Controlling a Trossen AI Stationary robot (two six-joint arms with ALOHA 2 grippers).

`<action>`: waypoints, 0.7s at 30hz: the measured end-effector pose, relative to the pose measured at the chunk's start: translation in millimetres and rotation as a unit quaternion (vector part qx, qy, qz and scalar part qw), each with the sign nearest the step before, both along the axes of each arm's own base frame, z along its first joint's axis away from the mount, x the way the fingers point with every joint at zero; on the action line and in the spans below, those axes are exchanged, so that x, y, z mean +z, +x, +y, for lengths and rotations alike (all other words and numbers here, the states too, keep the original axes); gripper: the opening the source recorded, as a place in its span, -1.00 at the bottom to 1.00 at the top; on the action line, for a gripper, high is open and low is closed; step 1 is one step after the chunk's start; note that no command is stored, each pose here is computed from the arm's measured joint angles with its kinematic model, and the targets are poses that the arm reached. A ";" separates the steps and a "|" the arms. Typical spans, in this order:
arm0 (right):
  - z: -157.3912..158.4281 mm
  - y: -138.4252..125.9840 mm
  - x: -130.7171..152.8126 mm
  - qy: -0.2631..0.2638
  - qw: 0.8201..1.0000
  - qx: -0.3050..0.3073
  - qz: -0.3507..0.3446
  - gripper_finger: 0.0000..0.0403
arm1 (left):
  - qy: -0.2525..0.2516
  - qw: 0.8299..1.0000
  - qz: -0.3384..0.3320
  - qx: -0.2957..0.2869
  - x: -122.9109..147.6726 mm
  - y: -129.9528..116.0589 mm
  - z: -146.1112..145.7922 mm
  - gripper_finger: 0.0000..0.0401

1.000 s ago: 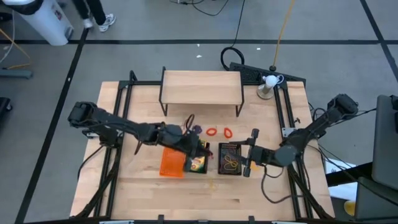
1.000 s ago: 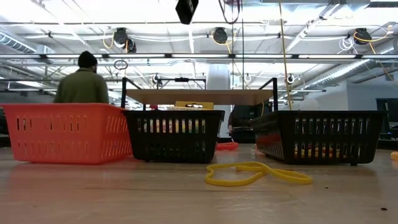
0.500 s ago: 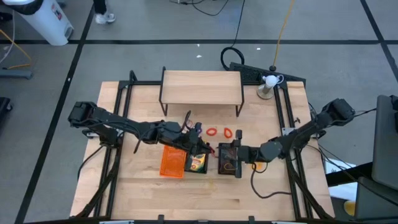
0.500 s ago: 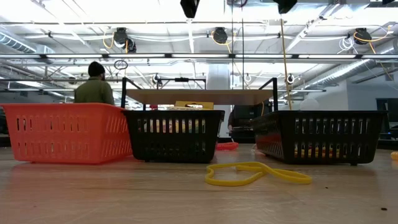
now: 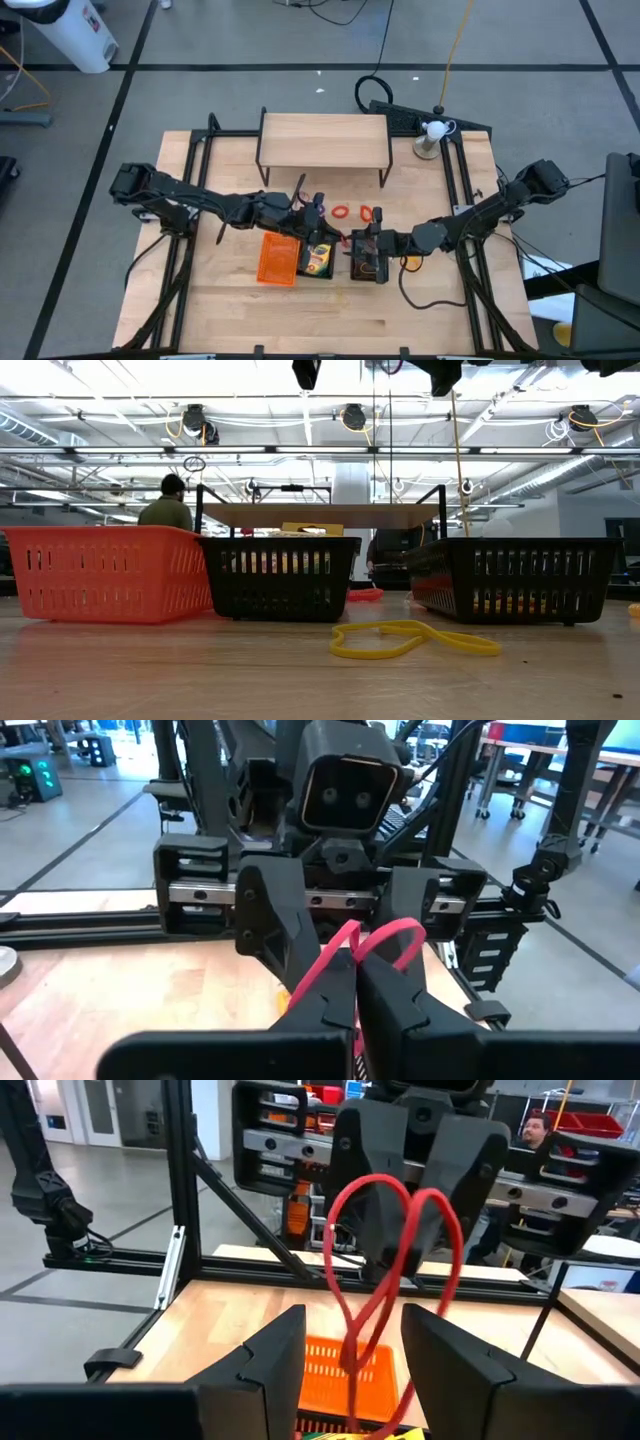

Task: Pick & Place Office Desk Supplies
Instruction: Put the red rubber band into the right black bin

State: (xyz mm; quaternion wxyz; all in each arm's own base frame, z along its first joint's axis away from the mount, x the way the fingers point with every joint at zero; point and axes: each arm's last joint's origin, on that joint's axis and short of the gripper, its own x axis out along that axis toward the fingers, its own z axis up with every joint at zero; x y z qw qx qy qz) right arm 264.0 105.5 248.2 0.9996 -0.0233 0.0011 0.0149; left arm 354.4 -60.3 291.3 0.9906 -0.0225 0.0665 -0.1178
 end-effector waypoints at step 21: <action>-2.8 -2.2 -4.6 -0.051 0.995 -0.077 0.029 -0.95 | -0.005 1.000 -0.012 -0.011 2.4 -1.1 -7.6 -0.97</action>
